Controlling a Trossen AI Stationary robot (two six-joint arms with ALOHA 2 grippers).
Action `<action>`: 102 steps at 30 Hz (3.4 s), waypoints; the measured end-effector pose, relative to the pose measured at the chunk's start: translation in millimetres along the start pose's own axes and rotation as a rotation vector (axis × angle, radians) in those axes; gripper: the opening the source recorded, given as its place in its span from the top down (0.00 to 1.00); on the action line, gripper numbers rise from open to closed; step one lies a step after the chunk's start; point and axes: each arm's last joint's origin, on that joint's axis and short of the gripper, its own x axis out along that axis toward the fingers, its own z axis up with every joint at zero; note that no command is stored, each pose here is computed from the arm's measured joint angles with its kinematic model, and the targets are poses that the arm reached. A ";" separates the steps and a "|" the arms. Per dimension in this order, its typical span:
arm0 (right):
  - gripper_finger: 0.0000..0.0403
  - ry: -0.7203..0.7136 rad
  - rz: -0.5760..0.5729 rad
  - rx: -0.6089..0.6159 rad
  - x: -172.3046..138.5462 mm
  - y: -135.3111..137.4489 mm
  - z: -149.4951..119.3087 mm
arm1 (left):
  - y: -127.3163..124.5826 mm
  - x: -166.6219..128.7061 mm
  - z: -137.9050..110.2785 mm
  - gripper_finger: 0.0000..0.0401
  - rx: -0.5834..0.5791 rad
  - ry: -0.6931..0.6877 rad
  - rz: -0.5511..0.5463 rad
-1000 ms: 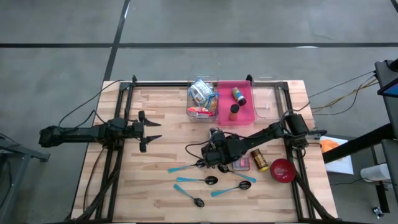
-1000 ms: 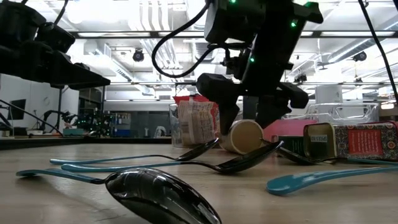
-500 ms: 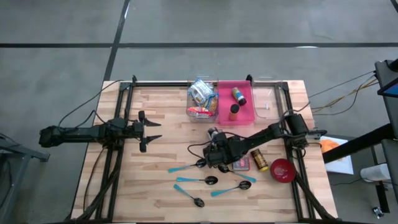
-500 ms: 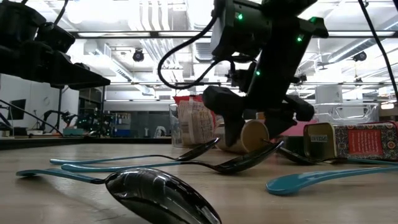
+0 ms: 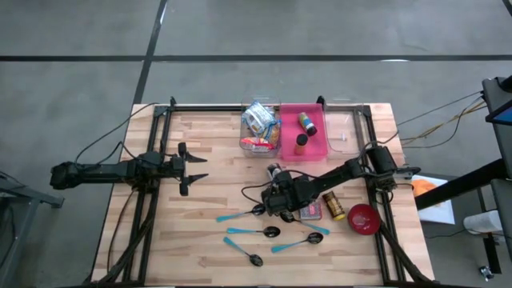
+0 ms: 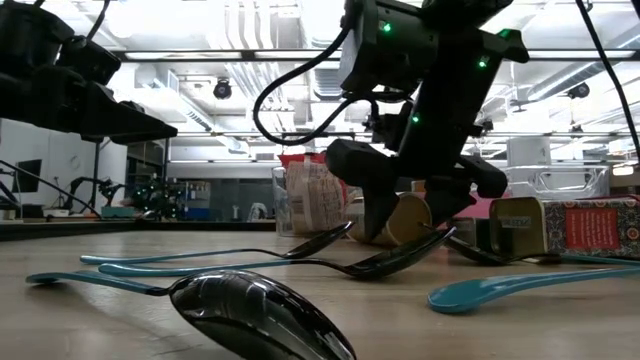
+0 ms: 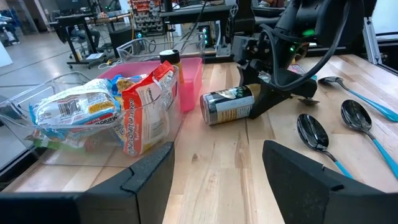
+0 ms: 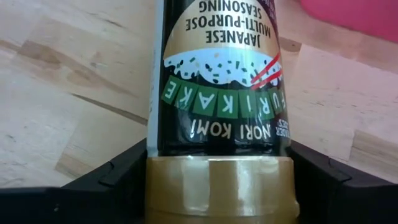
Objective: Pick & Place Food Item
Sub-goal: Put the gold spice bottle into the pink bin
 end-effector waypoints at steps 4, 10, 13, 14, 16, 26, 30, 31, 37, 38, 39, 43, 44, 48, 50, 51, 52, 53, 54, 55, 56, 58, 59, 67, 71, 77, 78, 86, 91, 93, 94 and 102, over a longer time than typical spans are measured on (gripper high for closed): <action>0.30 0.001 -0.007 0.006 1.4 -1.5 0.2 | 0.0 0.0 0.0 0.39 0.000 0.000 0.000; 0.32 0.002 -0.008 0.002 1.5 -1.6 0.3 | 0.0 0.0 0.0 0.39 0.000 0.000 0.000; 0.32 0.003 -0.008 0.001 1.6 -1.7 0.2 | 0.0 0.0 0.0 0.39 0.001 0.000 0.000; 0.32 0.004 -0.008 0.001 1.6 -1.7 0.2 | 0.0 0.0 0.0 0.39 0.001 0.000 0.000; 0.32 0.004 -0.008 0.001 1.6 -1.7 0.2 | 0.0 0.0 0.0 0.39 0.001 0.000 0.000; 0.32 0.006 -0.009 0.001 1.7 -1.8 0.2 | 0.0 0.0 0.0 0.39 0.003 0.000 0.000; 0.32 0.007 -0.008 0.001 1.5 -1.9 0.3 | 0.0 0.0 0.0 0.39 0.003 0.000 0.000; 0.32 0.008 -0.008 0.000 1.4 -1.9 0.4 | 0.0 0.0 0.0 0.39 0.003 0.000 0.000; 0.32 0.009 -0.013 -0.006 0.6 -2.3 0.8 | 0.0 0.0 0.0 0.39 0.002 0.000 0.000; 0.32 0.010 -0.018 -0.009 0.2 -2.4 1.0 | 0.0 0.0 0.0 0.39 0.002 0.000 0.000; 0.32 0.011 -0.023 -0.012 -0.5 -2.6 1.5 | 0.0 0.0 0.0 0.39 0.002 0.000 0.000; 0.32 0.016 -0.028 -0.016 -2.2 -2.0 2.7 | 0.0 0.0 0.0 0.39 0.002 0.000 0.000; 0.32 0.017 -0.032 -0.018 -2.9 -1.8 3.2 | 0.0 0.0 0.0 0.39 0.002 0.000 0.000; 0.32 0.002 -0.034 -0.022 -8.2 0.7 7.2 | 0.0 0.0 0.0 0.39 0.000 0.000 0.000; 0.32 -0.008 -0.030 -0.021 -13.8 1.7 11.2 | 0.0 0.0 0.0 0.39 0.000 0.000 0.000; 0.32 -0.012 -0.023 -0.021 -17.2 2.1 13.5 | 0.0 0.0 0.0 0.39 0.000 0.000 0.000; 0.32 -0.018 -0.017 -0.027 -20.4 2.2 15.3 | 0.0 0.0 0.0 0.39 0.000 0.000 0.000; 0.32 -0.026 -0.008 -0.033 -24.0 2.3 16.9 | 0.0 0.0 0.0 0.39 0.000 0.000 0.000; 0.32 -0.037 0.003 -0.036 -28.1 2.3 18.6 | 0.0 0.0 0.0 0.39 0.000 0.000 0.000; 0.32 -0.047 0.012 -0.041 -32.3 2.1 19.7 | 0.0 0.0 0.0 0.39 0.000 0.000 0.000; 0.32 -0.055 0.021 -0.043 -36.6 1.6 21.0 | 0.0 0.0 0.0 0.39 0.000 0.000 0.000; 0.32 -0.074 0.038 -0.050 -47.3 -0.1 23.3 | 0.0 0.0 0.0 0.39 0.000 0.000 0.000; 0.32 -0.081 0.045 -0.052 -52.0 -1.0 24.2 | 0.0 0.0 0.0 0.39 0.000 0.000 0.000; 0.32 -0.195 0.071 -0.096 -99.1 -19.8 38.9 | 0.0 0.0 0.0 0.39 0.000 0.000 0.000; 0.32 -0.257 0.052 -0.100 -119.4 -36.3 52.9 | 0.0 0.0 0.0 0.39 0.000 0.000 0.000; 0.32 -0.287 -0.011 -0.063 -132.8 -63.0 85.1 | 0.0 0.0 0.0 0.39 0.003 0.000 0.000; 0.32 -0.289 -0.022 -0.060 -132.7 -66.5 91.4 | 0.0 0.0 0.0 0.39 0.003 0.000 0.000; 0.32 -0.257 -0.131 -0.023 -112.6 -87.1 137.7 | 0.0 0.0 0.0 0.39 0.003 0.000 0.000; 0.32 -0.216 -0.155 0.012 -87.3 -90.5 163.0 | 0.0 0.0 0.0 0.39 0.003 0.000 0.000; 0.32 -0.202 -0.165 0.013 -77.0 -92.6 172.6 | 0.0 0.0 0.0 0.39 0.002 0.000 0.000; 0.32 -0.195 -0.169 0.020 -72.7 -94.8 177.9 | 0.0 0.0 0.0 0.39 0.002 0.000 0.000; 0.32 -0.131 -0.089 0.070 -46.1 -115.4 221.1 | 0.0 0.0 0.0 0.39 0.002 0.000 0.000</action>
